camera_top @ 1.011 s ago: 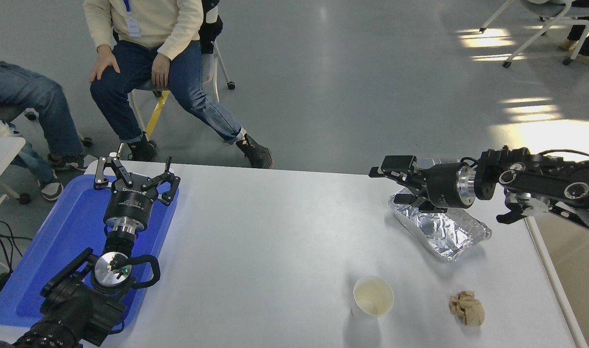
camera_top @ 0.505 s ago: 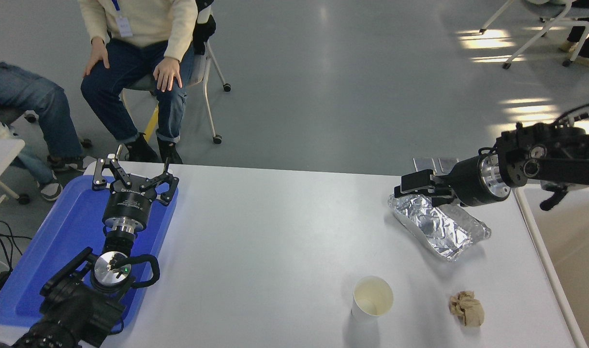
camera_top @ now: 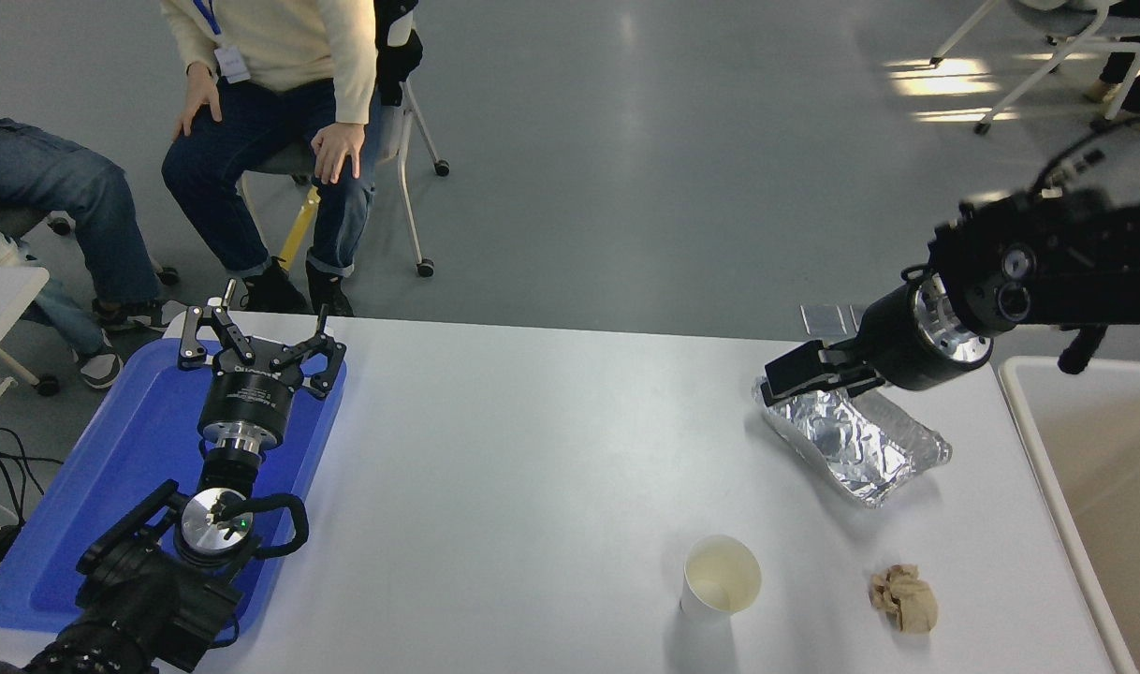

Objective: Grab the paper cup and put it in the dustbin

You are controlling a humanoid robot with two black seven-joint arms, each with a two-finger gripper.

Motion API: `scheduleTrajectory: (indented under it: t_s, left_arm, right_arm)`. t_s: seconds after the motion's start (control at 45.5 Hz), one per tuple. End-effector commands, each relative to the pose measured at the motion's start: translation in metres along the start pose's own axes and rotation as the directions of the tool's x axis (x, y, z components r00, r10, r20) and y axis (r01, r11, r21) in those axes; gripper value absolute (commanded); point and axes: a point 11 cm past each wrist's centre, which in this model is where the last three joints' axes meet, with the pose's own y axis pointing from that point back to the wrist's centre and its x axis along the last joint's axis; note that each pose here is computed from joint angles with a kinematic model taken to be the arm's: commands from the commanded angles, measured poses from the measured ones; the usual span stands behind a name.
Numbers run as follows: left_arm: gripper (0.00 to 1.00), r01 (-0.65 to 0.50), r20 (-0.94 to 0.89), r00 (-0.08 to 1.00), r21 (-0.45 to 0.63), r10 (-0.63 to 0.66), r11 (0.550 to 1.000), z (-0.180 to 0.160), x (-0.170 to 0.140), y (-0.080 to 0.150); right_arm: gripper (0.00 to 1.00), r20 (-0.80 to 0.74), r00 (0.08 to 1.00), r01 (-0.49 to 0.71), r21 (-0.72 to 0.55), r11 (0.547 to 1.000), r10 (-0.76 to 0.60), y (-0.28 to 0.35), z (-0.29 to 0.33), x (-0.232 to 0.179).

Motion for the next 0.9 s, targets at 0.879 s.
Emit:
scheduleTrajectory:
  t_s: [0.879]
  left_arm:
    - [1.00, 0.000, 0.000, 1.000, 0.003, 0.000, 1.000, 0.000, 0.000, 0.001]
  right_arm:
    - [1.00, 0.108, 0.992, 0.086, -0.143, 0.986, -0.071, 0.093, -0.012, -0.022]
